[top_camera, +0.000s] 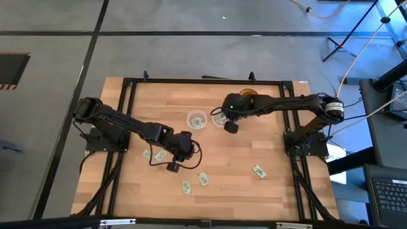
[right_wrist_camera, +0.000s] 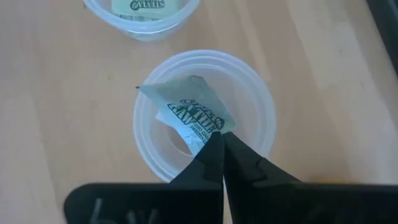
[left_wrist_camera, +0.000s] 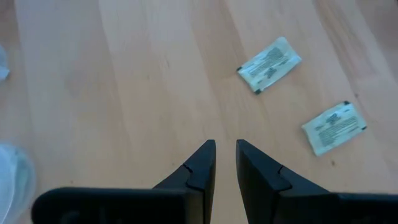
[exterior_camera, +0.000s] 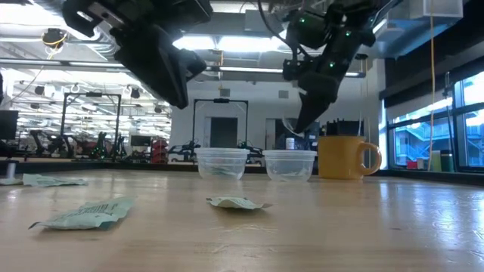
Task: Pick and place Stevia / Truvia into bins
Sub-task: Put the stevia packet into the right transparent container
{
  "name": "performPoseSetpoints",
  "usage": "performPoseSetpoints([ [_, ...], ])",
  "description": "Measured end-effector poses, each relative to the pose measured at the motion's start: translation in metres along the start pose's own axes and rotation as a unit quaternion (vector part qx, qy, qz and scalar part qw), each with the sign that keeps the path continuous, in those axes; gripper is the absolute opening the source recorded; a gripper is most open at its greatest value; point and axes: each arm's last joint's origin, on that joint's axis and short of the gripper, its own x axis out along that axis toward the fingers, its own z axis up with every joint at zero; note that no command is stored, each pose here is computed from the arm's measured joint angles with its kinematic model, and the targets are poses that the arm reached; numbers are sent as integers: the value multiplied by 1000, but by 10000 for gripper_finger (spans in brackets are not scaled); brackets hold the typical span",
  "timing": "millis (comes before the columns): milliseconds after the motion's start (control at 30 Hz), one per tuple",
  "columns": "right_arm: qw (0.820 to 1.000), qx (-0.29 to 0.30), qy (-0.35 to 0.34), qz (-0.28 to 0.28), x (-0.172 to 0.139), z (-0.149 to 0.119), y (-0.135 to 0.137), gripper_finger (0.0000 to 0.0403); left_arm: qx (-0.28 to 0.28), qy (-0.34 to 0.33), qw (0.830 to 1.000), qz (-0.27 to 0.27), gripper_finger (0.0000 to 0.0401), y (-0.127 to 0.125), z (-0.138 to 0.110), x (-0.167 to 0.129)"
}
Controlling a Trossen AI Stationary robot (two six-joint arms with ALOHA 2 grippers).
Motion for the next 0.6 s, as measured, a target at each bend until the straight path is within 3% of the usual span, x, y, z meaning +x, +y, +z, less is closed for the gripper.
performPoseSetpoints([
  [600, 1000, -2, 24, -4, 42, -2, 3, 18, 1, -15, 1000, -15, 59, -17, 3, 2],
])
